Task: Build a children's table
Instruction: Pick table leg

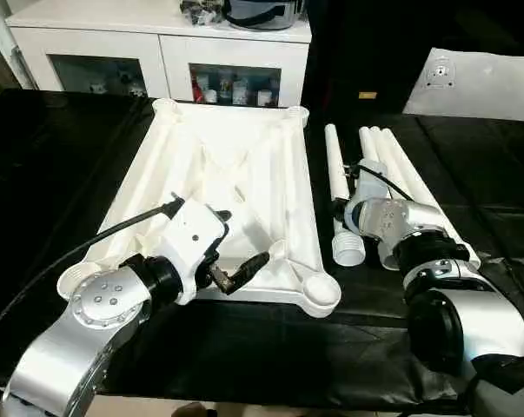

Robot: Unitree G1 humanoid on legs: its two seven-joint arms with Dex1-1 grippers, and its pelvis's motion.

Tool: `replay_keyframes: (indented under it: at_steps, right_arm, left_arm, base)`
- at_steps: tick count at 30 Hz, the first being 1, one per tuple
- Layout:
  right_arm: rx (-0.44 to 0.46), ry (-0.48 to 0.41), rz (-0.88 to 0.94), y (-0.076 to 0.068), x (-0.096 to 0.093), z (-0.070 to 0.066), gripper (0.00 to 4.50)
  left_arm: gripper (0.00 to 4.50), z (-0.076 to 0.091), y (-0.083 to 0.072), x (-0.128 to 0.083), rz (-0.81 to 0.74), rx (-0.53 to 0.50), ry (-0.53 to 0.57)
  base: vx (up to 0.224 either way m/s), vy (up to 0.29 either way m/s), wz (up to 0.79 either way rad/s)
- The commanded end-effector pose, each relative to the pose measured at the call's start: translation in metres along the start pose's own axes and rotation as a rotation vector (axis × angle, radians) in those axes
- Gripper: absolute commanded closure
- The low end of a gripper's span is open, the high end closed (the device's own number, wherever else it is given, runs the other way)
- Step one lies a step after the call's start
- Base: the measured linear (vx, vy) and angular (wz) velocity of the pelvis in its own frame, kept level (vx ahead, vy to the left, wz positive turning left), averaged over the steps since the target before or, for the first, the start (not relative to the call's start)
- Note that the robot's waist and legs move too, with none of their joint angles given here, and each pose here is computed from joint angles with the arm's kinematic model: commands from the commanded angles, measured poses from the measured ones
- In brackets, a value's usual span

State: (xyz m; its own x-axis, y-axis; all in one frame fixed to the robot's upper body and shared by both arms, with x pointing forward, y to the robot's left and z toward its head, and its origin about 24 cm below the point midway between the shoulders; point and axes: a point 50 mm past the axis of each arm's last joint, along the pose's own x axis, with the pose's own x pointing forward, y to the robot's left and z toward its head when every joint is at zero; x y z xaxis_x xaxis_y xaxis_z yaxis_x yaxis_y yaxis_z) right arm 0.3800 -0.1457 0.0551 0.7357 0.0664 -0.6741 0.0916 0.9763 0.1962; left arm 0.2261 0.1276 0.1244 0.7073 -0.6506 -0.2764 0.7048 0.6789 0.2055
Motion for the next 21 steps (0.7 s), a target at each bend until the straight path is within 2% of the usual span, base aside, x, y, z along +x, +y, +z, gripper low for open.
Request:
replay_keyframes:
  at_steps: [1,5,7,9,10,11,14,16,17,18,21]
  right_arm:
    - [0.022,-0.052,0.001,-0.005,-0.002,0.007,2.66]
    - [0.066,-0.1,0.022,-0.007,-0.007,0.015,2.66]
    - [0.059,-0.201,0.026,-0.007,-0.013,0.026,2.66]
    - [0.01,-0.363,0.017,-0.009,-0.024,0.041,2.66]
    - [0.01,-0.363,0.017,-0.009,-0.024,0.041,2.66]
    - [0.038,-0.396,0.065,-0.008,-0.032,0.047,2.66]
    - [0.099,-0.5,0.209,-0.005,-0.047,0.056,2.66]
    - [0.13,-0.568,0.356,-0.001,-0.059,0.057,2.66]
    - [0.13,-0.568,0.356,-0.001,-0.059,0.057,2.66]
    - [0.138,-0.598,0.46,-0.001,-0.069,0.052,2.66]
    - [0.15,-0.644,0.582,0.0,-0.08,0.047,2.66]
  left_arm:
    - [0.0,-0.001,0.002,0.001,0.012,0.009,0.009]
    - [0.0,-0.001,0.005,0.003,0.035,0.013,-0.004]
    - [0.0,0.0,0.01,0.005,0.072,0.024,-0.013]
    - [0.0,0.005,0.019,0.011,0.125,0.014,-0.035]
    - [0.0,0.005,0.019,0.011,0.125,0.014,-0.035]
    - [0.0,0.006,0.026,0.015,0.17,-0.026,-0.032]
    - [0.0,0.011,0.034,0.022,0.209,-0.09,-0.047]
    - [0.0,0.019,0.038,0.029,0.215,-0.119,-0.085]
    - [0.0,0.019,0.038,0.029,0.215,-0.119,-0.085]
    - [0.0,0.029,0.042,0.037,0.223,-0.142,-0.131]
    - [0.0,0.044,0.046,0.046,0.225,-0.17,-0.207]
  base:
    - [0.0,0.0,0.0]
    - [0.0,0.0,0.0]
    - [0.0,0.0,0.0]
    - [0.0,0.0,0.0]
    - [0.0,0.0,0.0]
    - [0.0,0.0,0.0]
    - [0.0,0.0,0.0]
    - [0.0,0.0,0.0]
    - [0.0,0.0,0.0]
    - [0.0,0.0,0.0]
    - [0.0,0.0,0.0]
